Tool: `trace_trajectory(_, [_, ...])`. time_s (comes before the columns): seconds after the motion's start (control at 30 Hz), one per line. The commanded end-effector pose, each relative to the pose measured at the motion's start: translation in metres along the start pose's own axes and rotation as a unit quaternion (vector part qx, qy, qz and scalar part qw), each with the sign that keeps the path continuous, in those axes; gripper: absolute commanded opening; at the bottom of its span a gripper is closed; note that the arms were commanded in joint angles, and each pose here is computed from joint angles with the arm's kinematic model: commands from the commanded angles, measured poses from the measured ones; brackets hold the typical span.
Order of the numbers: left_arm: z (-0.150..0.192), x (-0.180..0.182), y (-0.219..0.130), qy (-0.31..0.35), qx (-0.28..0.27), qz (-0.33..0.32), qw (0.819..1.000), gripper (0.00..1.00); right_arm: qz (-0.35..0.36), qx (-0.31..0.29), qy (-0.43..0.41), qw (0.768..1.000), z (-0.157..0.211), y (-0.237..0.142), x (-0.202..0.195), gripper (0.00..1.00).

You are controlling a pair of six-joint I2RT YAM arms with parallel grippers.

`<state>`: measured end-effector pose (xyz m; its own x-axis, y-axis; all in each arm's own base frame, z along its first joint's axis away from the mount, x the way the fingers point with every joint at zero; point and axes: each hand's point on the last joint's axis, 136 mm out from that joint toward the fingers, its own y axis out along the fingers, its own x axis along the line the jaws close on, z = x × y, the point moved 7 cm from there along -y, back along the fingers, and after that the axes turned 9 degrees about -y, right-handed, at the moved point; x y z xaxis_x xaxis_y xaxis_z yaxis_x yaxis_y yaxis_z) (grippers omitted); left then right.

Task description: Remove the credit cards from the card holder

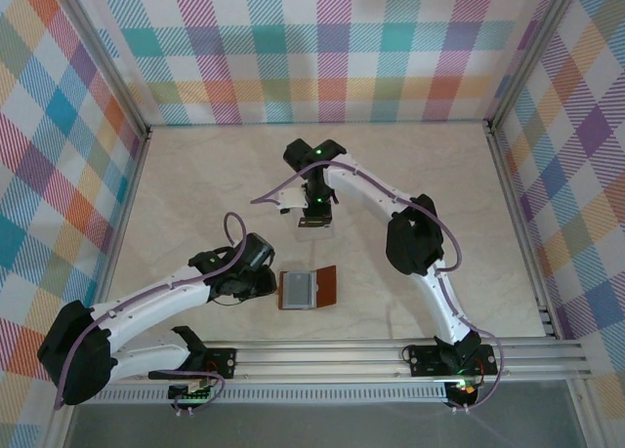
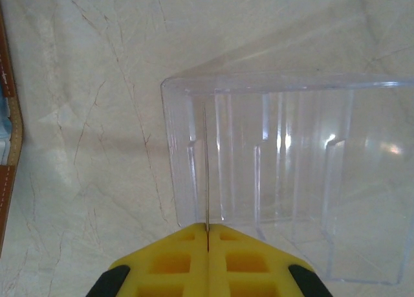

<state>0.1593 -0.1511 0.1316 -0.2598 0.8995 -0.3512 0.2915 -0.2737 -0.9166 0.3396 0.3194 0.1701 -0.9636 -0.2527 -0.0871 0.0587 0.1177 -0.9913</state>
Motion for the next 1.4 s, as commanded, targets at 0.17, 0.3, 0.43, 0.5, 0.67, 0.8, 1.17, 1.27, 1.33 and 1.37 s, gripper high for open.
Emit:
trace_trajectory(0.17, [0.001, 0.011, -0.002, -0.012, -0.005, -0.018, 1.000, 0.25, -0.038, 0.000, -0.001, 0.999, 0.002, 0.011, 0.004, 0.00])
trace_trajectory(0.3, [0.001, 0.011, -0.002, -0.012, -0.005, -0.019, 1.000, 0.25, -0.051, 0.001, 0.003, 0.999, 0.002, 0.018, 0.006, 0.00])
trace_trajectory(0.43, [0.001, 0.011, 0.000, -0.011, -0.002, -0.020, 1.000, 0.25, -0.059, 0.001, 0.006, 0.998, 0.001, 0.024, 0.006, 0.00])
trace_trajectory(0.5, [0.002, 0.011, 0.001, -0.011, 0.002, -0.020, 1.000, 0.25, -0.060, 0.002, 0.008, 0.998, 0.001, 0.026, 0.006, 0.04])
trace_trajectory(0.67, [0.003, 0.010, 0.003, -0.008, 0.007, -0.021, 1.000, 0.25, -0.052, 0.000, 0.010, 0.999, -0.001, 0.026, 0.001, 0.15])
trace_trajectory(0.8, [0.003, 0.010, 0.005, -0.008, 0.010, -0.021, 1.000, 0.25, -0.037, 0.001, 0.011, 0.999, 0.000, 0.022, -0.003, 0.18])
trace_trajectory(1.17, [0.003, 0.008, 0.006, -0.006, 0.011, -0.020, 1.000, 0.25, 0.016, 0.002, 0.011, 1.000, 0.002, 0.008, -0.017, 0.20])
trace_trajectory(1.27, [0.002, 0.009, 0.005, -0.007, 0.010, -0.020, 1.000, 0.25, 0.028, 0.000, 0.009, 1.000, 0.000, 0.005, -0.020, 0.19])
trace_trajectory(1.33, [0.002, 0.008, 0.004, -0.007, 0.009, -0.019, 1.000, 0.25, 0.041, 0.003, 0.010, 0.999, 0.001, 0.003, -0.023, 0.20])
trace_trajectory(1.37, [0.002, 0.008, 0.005, -0.007, 0.010, -0.019, 1.000, 0.25, 0.047, 0.004, 0.011, 0.999, 0.001, 0.002, -0.025, 0.20])
